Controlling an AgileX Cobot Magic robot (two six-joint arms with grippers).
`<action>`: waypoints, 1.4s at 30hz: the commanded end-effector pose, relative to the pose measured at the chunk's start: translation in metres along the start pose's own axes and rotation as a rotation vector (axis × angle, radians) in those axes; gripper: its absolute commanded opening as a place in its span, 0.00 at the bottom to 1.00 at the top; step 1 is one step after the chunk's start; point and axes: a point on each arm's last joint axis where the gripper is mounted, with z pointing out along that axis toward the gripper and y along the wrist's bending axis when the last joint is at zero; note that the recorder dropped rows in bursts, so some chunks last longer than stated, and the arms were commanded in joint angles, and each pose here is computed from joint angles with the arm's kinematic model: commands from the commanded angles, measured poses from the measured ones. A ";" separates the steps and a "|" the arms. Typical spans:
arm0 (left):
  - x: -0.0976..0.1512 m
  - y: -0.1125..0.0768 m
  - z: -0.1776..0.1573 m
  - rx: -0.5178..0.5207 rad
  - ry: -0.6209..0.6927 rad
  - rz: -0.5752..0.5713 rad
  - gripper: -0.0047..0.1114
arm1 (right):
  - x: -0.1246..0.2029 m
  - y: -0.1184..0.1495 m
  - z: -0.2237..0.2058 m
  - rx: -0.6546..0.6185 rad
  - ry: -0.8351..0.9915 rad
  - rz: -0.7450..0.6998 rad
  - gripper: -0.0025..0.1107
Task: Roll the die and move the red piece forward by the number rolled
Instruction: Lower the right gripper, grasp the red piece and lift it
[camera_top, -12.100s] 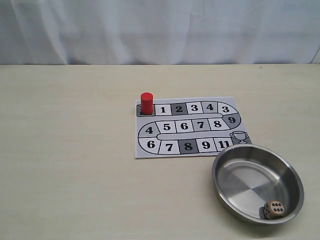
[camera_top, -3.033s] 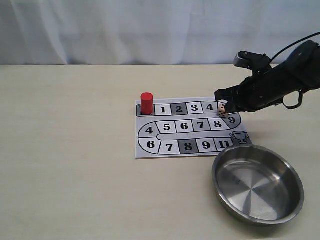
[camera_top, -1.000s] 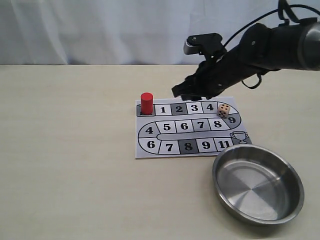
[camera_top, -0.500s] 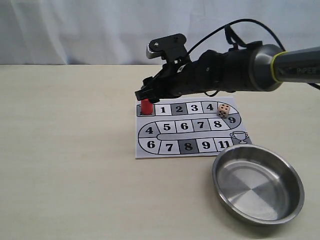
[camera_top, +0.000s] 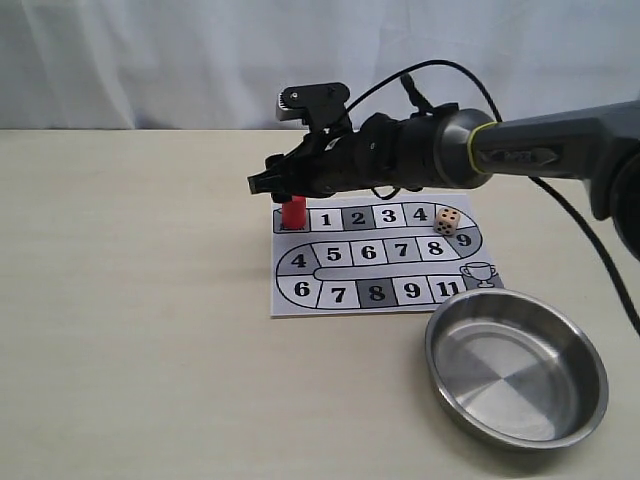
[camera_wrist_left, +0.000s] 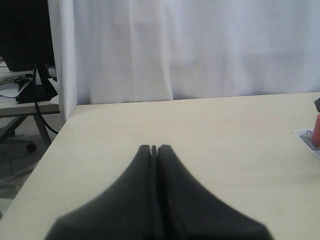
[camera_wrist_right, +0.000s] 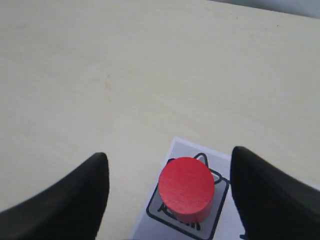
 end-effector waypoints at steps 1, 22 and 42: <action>-0.002 0.000 0.000 0.003 -0.006 -0.011 0.04 | 0.008 -0.004 0.014 0.022 -0.016 0.003 0.59; -0.003 0.000 0.000 0.002 -0.011 -0.011 0.04 | 0.024 -0.011 0.033 0.063 -0.046 0.034 0.59; -0.002 0.000 0.000 0.003 -0.005 -0.011 0.04 | 0.020 -0.010 0.029 0.057 -0.046 0.038 0.06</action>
